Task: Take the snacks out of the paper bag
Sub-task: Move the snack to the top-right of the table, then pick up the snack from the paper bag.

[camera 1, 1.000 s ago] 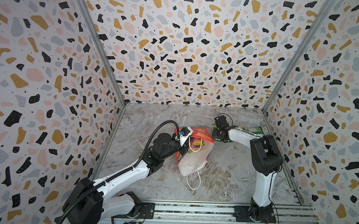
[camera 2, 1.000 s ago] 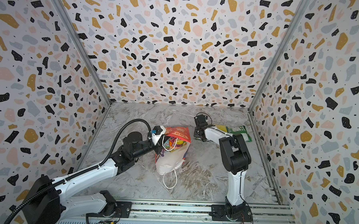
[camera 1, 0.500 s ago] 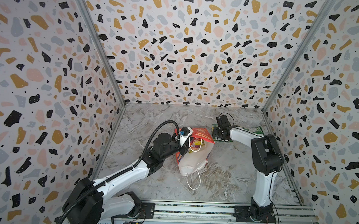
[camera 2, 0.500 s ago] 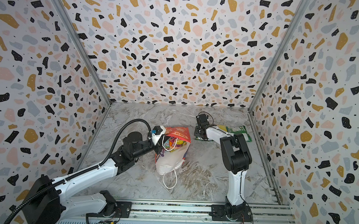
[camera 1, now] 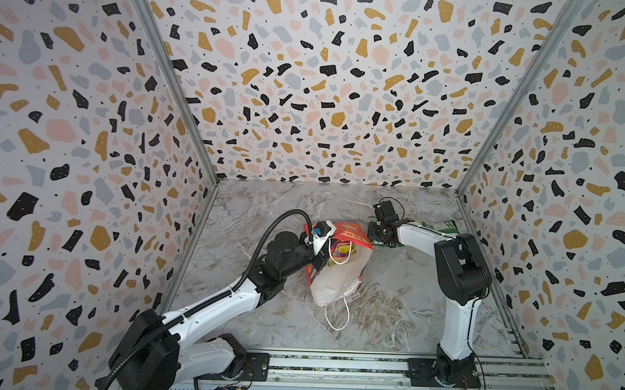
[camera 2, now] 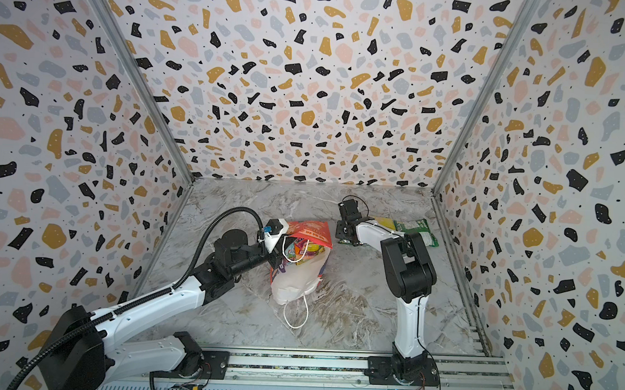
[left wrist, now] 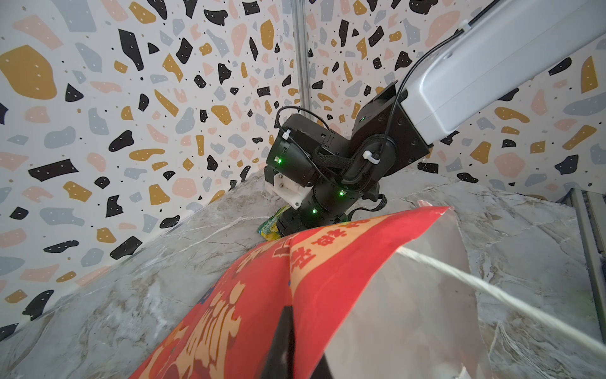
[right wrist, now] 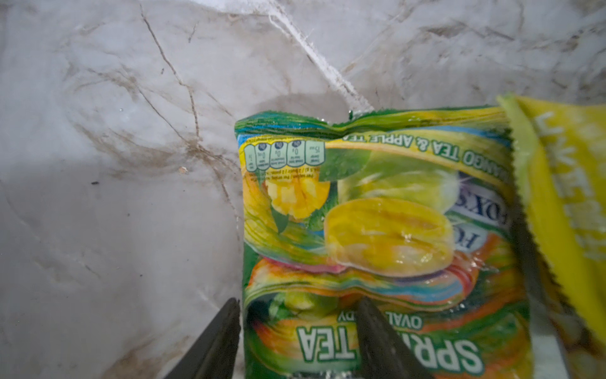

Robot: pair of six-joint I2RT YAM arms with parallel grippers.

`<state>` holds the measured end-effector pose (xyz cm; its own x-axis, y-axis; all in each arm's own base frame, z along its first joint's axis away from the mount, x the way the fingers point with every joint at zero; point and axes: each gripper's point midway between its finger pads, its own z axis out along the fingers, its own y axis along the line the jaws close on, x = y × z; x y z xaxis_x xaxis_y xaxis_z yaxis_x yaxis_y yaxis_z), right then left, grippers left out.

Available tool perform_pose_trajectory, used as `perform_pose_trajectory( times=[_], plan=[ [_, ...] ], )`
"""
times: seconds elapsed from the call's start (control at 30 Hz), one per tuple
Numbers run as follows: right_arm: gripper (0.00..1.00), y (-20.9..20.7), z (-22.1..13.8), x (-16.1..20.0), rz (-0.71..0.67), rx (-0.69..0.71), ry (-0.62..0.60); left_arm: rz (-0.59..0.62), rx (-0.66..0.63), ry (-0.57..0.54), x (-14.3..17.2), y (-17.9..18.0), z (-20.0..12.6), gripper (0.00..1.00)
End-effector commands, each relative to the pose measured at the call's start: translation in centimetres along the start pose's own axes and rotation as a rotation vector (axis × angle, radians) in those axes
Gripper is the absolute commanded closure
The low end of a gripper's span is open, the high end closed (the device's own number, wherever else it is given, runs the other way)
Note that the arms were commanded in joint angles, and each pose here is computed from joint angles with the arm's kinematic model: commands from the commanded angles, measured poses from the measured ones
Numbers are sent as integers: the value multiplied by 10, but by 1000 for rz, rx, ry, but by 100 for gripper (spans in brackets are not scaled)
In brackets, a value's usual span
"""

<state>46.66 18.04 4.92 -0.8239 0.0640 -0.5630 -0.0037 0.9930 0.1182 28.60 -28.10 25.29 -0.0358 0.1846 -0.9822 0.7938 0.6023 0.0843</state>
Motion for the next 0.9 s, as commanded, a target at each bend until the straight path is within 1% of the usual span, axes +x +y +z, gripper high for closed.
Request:
perform_pose_trajectory(
  times=[0.0, 0.2, 0.3, 0.33, 0.4, 0.47, 0.5, 0.57, 0.67, 0.73, 0.77, 0.87],
  plan=[
    [40, 13, -33, -7, -31, -51, -3, -4, -9, -41, -16, 0, -3, 100],
    [37, 23, -115, -55, -47, -123, -184, -43, -58, -14, -34, 12, -2, 100],
    [37, 23, -158, -63, -59, -170, -275, -71, -57, -5, -39, 12, -3, 100],
    [38, 23, -173, -62, -66, -192, -304, -83, -54, 32, -33, 11, -3, 100],
    [39, 26, -198, -56, -79, -242, -360, -89, -53, 68, -29, 10, -2, 100],
    [43, 35, -230, -42, -117, -323, -438, -97, -64, 101, -22, 11, -2, 100],
    [46, 39, -240, -32, -135, -356, -466, -100, -62, 114, -19, 11, -2, 100],
    [53, 52, -271, -10, -179, -466, -533, -106, -54, 143, -14, 8, -1, 100],
    [61, 81, -311, 32, -261, -674, -582, -109, -55, 198, -6, 5, 0, 100],
    [65, 99, -333, 62, -317, -780, -609, -108, -58, 235, -1, 4, 0, 100],
    [67, 107, -339, 75, -339, -812, -616, -108, -61, 251, 2, 4, 0, 100],
    [70, 124, -339, 111, -382, -863, -600, -104, -53, 292, 7, 0, 1, 100]
  ],
)
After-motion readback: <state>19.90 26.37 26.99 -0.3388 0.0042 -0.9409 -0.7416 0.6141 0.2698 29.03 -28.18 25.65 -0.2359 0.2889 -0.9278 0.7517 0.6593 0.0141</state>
